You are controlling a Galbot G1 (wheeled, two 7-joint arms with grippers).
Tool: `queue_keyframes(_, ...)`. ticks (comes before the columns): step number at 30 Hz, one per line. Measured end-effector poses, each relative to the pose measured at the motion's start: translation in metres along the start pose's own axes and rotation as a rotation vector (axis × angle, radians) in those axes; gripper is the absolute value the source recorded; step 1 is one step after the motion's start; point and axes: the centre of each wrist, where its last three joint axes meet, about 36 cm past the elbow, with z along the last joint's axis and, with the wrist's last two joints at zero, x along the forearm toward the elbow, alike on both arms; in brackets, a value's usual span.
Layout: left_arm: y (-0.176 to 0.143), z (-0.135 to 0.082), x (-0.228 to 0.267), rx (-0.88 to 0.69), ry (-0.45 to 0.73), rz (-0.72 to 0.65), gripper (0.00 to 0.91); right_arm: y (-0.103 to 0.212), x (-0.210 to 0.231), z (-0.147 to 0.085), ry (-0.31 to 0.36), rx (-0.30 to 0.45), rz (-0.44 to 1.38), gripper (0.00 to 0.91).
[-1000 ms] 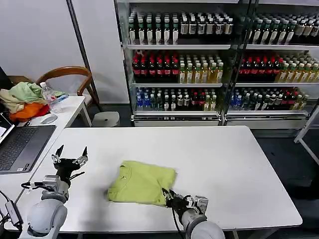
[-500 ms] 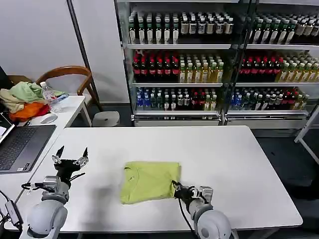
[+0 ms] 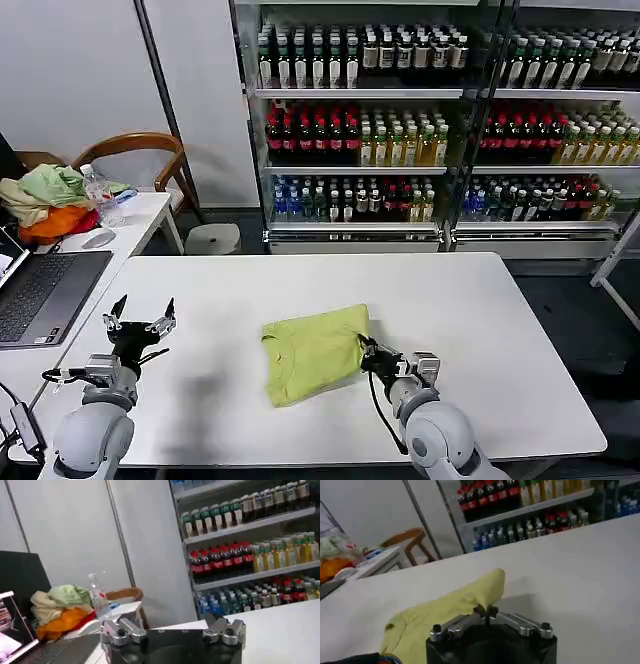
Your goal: Fold and organize the clothes.
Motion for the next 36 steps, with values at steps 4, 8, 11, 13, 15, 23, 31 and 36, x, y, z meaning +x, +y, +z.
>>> queue_keyframes(4, -0.002, 0.002, 0.000, 0.003, 0.003, 0.003, 0.907, 0.000, -0.001, 0.002, -0.015, 0.006, 0.023, 0.000)
queue_keyframes(8, -0.003, 0.003, 0.001, 0.002, 0.005, 0.004, 0.907, 0.002, 0.000, 0.005, -0.035, 0.005, 0.047, 0.000)
queue_keyframes(11, -0.003, 0.003, 0.001, 0.002, 0.005, 0.004, 0.907, 0.004, 0.003, 0.007, -0.042, 0.001, 0.060, 0.000)
queue_keyframes(13, -0.004, 0.003, 0.001, 0.001, 0.005, 0.005, 0.907, 0.006, 0.006, 0.009, -0.044, -0.002, 0.067, 0.000)
queue_keyframes(15, -0.004, 0.003, 0.001, 0.001, 0.006, 0.006, 0.907, 0.007, 0.009, 0.010, -0.049, -0.007, 0.073, 0.000)
queue_keyframes(23, -0.006, 0.004, 0.002, 0.001, 0.009, 0.010, 0.907, 0.013, 0.021, 0.015, -0.048, -0.011, 0.091, 0.000)
queue_keyframes(31, -0.006, 0.005, 0.002, 0.000, 0.010, 0.010, 0.907, 0.014, 0.026, 0.017, -0.050, -0.005, 0.103, 0.000)
queue_keyframes(36, -0.006, 0.005, 0.002, 0.000, 0.011, 0.010, 0.907, 0.016, 0.029, 0.016, -0.051, -0.002, 0.108, 0.907)
